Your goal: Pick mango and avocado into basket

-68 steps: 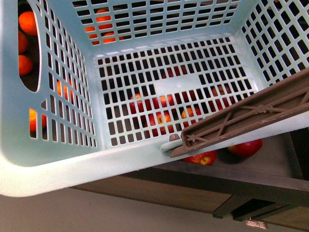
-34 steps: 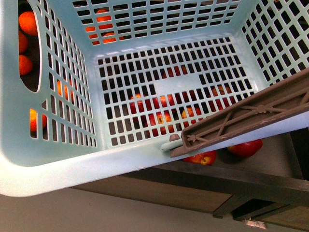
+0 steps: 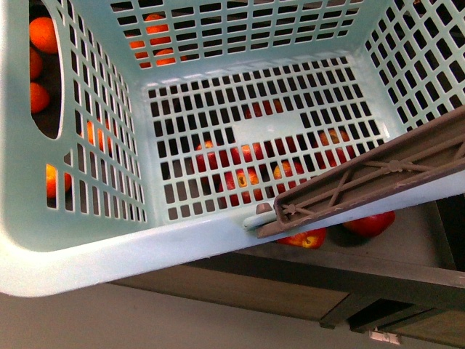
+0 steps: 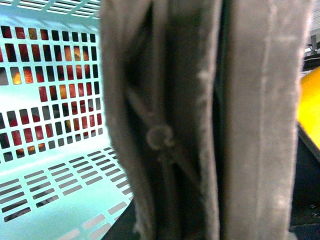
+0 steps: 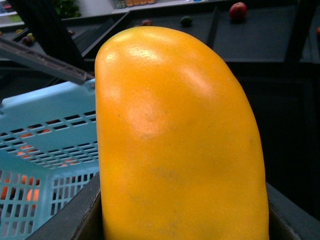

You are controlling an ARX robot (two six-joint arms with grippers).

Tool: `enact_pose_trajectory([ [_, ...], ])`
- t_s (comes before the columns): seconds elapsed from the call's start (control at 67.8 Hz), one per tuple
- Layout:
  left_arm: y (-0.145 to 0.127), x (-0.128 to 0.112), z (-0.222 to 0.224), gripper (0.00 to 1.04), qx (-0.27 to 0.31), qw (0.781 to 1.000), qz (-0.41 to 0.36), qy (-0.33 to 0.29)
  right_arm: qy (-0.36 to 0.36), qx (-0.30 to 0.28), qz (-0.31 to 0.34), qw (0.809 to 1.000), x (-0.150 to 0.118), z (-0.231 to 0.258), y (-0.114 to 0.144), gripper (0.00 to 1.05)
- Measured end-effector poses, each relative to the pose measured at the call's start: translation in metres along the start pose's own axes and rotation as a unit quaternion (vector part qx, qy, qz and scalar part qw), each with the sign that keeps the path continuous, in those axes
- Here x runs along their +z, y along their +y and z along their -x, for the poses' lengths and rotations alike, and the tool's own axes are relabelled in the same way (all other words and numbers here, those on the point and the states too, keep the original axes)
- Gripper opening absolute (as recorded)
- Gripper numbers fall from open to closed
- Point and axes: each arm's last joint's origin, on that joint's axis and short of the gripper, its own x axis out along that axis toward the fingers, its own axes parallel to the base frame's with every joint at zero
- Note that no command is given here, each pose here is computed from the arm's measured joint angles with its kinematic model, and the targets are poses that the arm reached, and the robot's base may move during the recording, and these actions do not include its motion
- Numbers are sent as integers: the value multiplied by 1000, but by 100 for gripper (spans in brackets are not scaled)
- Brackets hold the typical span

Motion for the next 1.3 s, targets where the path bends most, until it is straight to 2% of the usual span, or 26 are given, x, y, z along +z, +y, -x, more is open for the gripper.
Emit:
enact_pose_trajectory([
  [0.339, 0, 0, 0, 13, 0, 1000, 0, 0, 43, 21, 6, 999, -27, -15, 34, 60],
  [0.398, 0, 0, 0, 13, 0, 1000, 0, 0, 56, 21, 7, 998, -35, -16, 38, 73],
  [0.501, 0, 0, 0, 13, 0, 1000, 0, 0, 61, 14, 2, 998, -39, -17, 39, 88],
  [0.546, 0, 0, 0, 13, 0, 1000, 0, 0, 58, 2, -4, 998, -38, -17, 37, 96],
  [0.575, 0, 0, 0, 13, -2, 1000, 0, 3, 57, -4, -7, 998, -38, -17, 36, 98],
  [0.811, 2, -1, -3, 13, 7, 1000, 1, 1, 18, -102, -39, 994, -19, 5, 3, 96],
  [0.973, 2, -1, -3, 13, 5, 1000, 0, 4, -32, -190, -53, 980, 0, 37, -23, 96],
  [1.018, 2, -1, -3, 13, 4, 1000, 2, 5, -82, -153, -10, 985, -2, 43, -26, 86],
  [1.077, 1, -2, -3, 13, 4, 1000, 0, 6, -108, -134, 22, 985, -12, 46, -25, 77],
  [1.136, 1, -2, -3, 13, 3, 1000, 0, 7, -115, -130, 42, 984, -24, 50, -25, 68],
  [1.239, 1, -1, -3, 13, 5, 1000, 1, 4, -109, -135, 61, 983, -53, 61, -26, 44],
  [1.298, 2, -1, -3, 13, 7, 1000, 0, 1, -108, -135, 64, 983, -62, 65, -25, 34],
])
